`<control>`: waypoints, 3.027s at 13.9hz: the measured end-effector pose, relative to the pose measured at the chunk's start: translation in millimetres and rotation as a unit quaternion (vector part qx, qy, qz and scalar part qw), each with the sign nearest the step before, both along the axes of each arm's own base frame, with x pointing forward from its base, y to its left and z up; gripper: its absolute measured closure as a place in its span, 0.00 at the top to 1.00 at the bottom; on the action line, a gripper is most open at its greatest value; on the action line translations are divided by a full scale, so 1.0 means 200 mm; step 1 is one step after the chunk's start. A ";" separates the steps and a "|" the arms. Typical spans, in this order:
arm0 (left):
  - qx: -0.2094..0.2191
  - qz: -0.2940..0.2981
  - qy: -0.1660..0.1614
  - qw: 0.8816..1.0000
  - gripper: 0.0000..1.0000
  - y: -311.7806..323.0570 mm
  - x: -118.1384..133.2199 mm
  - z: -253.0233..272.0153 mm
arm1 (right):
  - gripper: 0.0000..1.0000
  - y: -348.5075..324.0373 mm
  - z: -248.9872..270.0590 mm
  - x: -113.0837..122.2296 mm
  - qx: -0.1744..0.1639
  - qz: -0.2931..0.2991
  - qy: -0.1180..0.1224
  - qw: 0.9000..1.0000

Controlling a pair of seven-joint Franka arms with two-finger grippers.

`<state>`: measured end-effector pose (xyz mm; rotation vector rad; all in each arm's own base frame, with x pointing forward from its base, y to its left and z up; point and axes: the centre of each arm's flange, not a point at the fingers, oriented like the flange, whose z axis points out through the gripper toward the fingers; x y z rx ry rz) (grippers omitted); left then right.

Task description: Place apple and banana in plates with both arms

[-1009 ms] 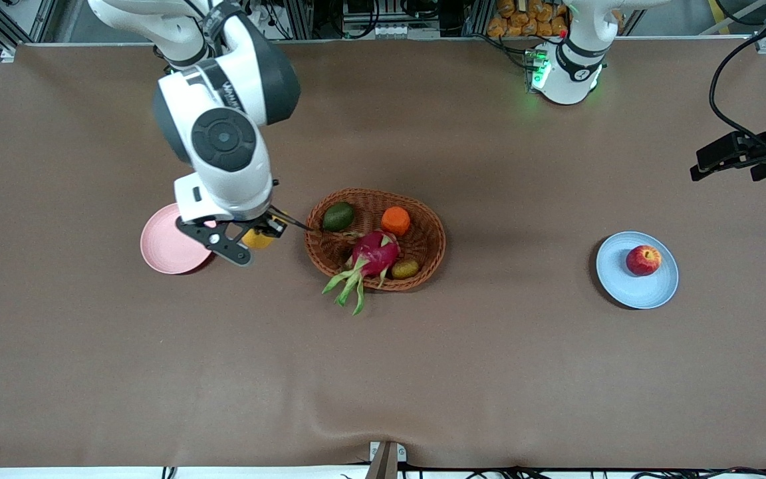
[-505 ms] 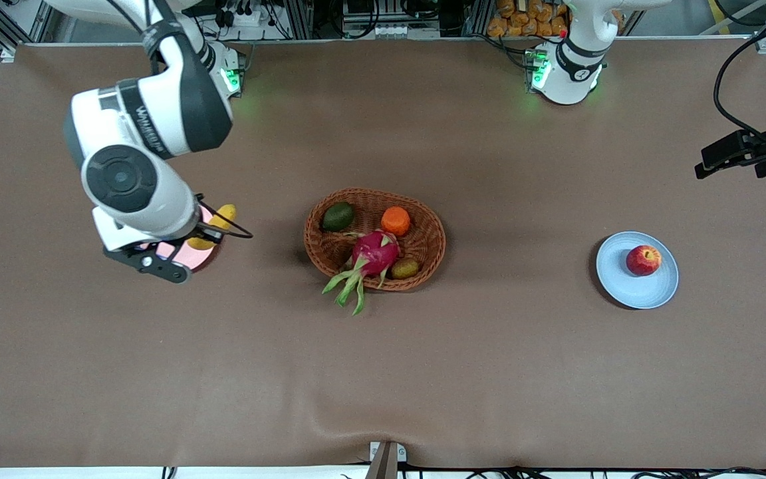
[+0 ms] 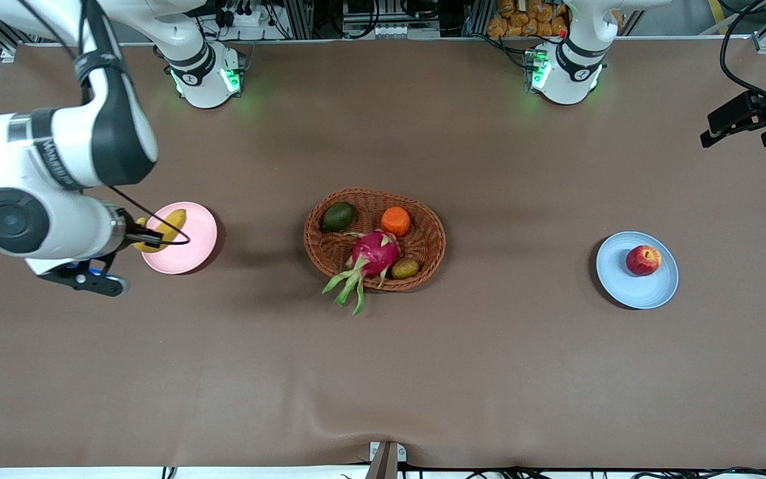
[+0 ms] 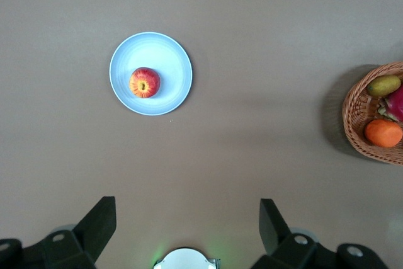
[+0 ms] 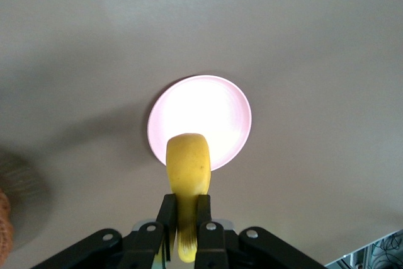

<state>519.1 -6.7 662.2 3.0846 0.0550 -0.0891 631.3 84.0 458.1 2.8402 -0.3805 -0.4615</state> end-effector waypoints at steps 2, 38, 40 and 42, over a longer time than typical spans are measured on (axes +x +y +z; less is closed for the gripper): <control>0.000 0.002 0.003 1.000 1.00 0.01 -0.01 -0.01 | 0.18 -0.10 -0.10 0.01 0.004 0.000 0.021 1.000; 0.005 -0.006 0.007 1.000 1.00 -0.03 0.02 -0.06 | 1.00 -0.31 0.25 0.13 0.106 0.007 -0.106 0.989; 0.005 -0.006 0.007 1.000 1.00 -0.03 0.02 -0.06 | 1.00 -0.32 0.37 0.09 0.106 0.013 -0.119 0.987; 0.005 -0.006 0.007 1.000 1.00 -0.03 0.02 -0.06 | 1.00 -0.34 0.43 0.07 0.106 0.015 -0.125 0.986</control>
